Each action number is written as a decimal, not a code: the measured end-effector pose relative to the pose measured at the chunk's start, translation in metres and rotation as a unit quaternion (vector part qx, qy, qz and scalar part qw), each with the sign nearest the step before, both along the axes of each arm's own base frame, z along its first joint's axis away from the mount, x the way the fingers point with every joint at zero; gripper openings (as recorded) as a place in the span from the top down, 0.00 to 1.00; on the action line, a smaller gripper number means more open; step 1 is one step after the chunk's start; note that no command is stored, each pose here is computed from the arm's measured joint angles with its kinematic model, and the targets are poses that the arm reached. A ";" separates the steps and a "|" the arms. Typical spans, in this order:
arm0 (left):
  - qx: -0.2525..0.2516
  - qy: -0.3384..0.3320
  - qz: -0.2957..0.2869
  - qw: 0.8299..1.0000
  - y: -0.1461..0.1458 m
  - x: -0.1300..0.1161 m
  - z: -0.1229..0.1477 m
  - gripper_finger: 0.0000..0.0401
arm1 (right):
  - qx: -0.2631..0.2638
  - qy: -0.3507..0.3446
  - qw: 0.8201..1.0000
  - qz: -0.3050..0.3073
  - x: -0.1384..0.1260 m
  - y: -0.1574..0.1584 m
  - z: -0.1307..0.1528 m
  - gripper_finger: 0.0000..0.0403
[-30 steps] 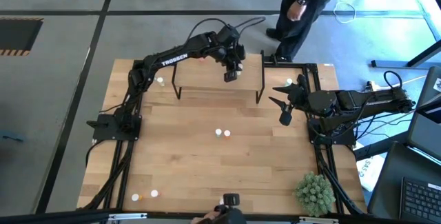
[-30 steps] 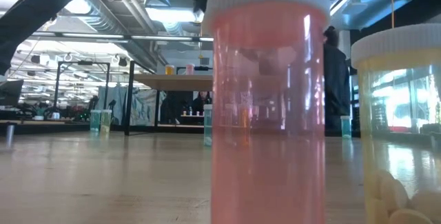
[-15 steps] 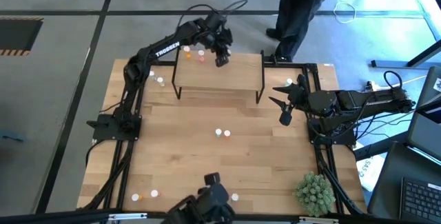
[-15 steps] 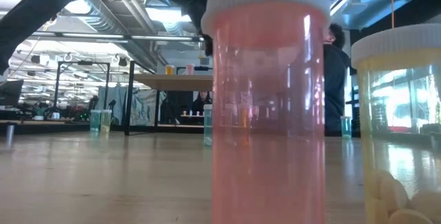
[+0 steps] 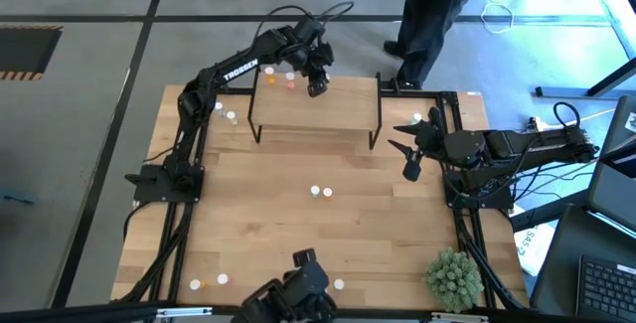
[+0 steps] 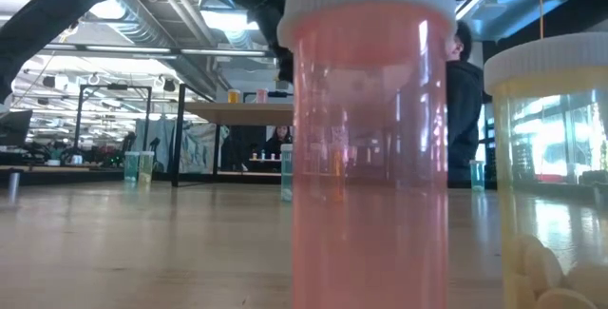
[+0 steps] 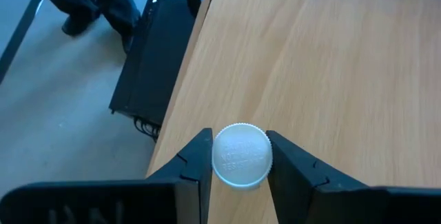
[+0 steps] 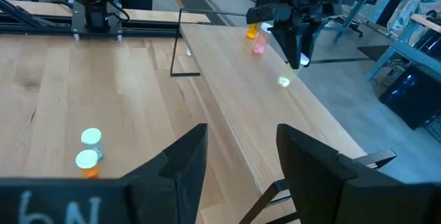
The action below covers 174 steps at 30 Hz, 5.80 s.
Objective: Pick and place medicine bottles onto shelf by color
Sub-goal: Put the middle right yellow pill bottle on the shelf, then put the top right blue pill bottle on the shelf
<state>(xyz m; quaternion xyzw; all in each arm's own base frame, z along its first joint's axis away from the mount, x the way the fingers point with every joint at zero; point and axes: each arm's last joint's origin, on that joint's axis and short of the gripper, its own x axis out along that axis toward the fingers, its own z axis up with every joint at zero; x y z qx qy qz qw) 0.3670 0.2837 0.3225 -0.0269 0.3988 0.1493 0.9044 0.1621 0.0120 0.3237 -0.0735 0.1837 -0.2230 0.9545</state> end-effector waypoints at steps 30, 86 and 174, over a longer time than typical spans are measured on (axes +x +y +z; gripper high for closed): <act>0.002 0.010 -0.003 1.000 -0.008 0.007 -0.003 0.76 | 0.002 -0.001 1.000 0.000 0.000 0.000 0.000 0.56; 0.059 -0.006 0.016 0.998 -0.026 0.001 -0.006 0.76 | 0.003 -0.002 1.000 0.001 0.000 0.000 0.000 0.56; 0.094 -0.010 0.047 0.994 -0.032 -0.001 0.005 0.46 | 0.005 -0.001 1.000 0.004 0.000 0.000 0.000 0.56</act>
